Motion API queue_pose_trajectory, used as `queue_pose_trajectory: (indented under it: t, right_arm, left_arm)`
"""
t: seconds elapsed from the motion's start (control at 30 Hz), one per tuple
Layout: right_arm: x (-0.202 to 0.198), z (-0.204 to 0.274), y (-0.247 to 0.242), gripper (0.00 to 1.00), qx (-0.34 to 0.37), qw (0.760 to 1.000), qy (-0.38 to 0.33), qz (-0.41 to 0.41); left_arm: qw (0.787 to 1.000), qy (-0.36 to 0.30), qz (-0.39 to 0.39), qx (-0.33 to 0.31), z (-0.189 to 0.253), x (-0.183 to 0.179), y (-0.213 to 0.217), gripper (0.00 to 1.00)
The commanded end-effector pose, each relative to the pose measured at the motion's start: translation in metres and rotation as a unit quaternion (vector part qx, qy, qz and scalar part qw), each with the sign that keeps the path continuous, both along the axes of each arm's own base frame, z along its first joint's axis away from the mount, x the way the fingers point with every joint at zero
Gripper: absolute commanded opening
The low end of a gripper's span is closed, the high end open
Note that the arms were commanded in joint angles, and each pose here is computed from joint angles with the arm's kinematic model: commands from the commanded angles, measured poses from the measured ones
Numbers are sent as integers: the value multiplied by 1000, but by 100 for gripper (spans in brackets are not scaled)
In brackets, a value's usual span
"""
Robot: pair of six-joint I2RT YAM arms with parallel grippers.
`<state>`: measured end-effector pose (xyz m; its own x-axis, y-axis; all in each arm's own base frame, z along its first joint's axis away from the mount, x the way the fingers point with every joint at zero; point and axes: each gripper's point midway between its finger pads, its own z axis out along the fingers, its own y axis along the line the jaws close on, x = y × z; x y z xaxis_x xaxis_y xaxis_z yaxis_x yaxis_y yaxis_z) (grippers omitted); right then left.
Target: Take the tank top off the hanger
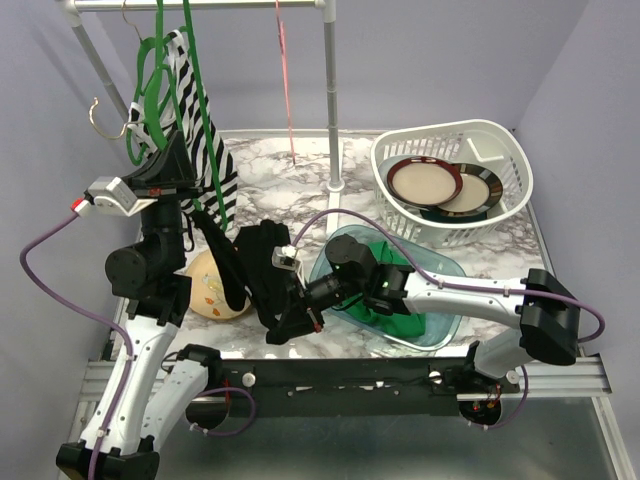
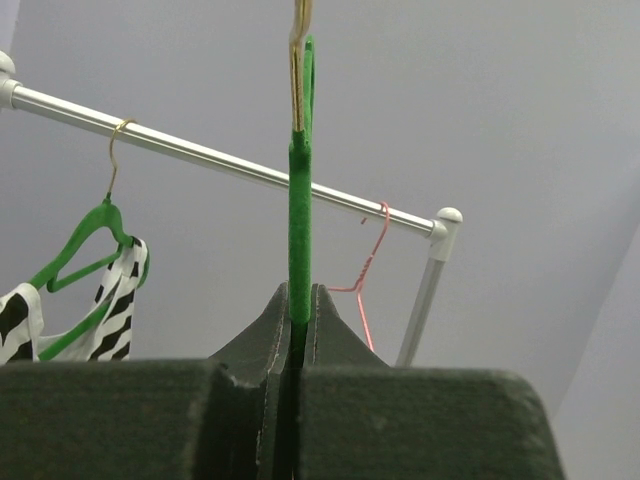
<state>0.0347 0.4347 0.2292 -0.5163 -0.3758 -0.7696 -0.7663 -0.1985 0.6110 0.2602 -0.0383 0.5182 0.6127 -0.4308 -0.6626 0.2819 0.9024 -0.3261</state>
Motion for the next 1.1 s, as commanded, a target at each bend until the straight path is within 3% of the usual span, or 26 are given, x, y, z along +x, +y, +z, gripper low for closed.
queue_pose_trajectory:
  t: [0.0, 0.37, 0.63, 0.83, 1.07]
  right_arm:
    - [2, 7, 3, 1, 3, 1000, -8, -13]
    - [-5, -35, 3, 1, -42, 998, 40, -4]
    - [-13, -66, 2, 1, -92, 995, 32, -29]
    - [7, -18, 14, 1, -61, 996, -24, -65]
    - [62, 71, 14, 1, -16, 970, -125, -206]
  left_arm:
    - [998, -48, 33, -7, 30, -19, 13, 0]
    - [994, -57, 91, 9, 42, -5, 24, 0]
    - [992, -54, 110, 26, 47, 8, 24, 0]
    - [997, -16, 69, 22, 43, 7, 15, 0]
    - [989, 143, -5, 29, -1, -16, 2, 0]
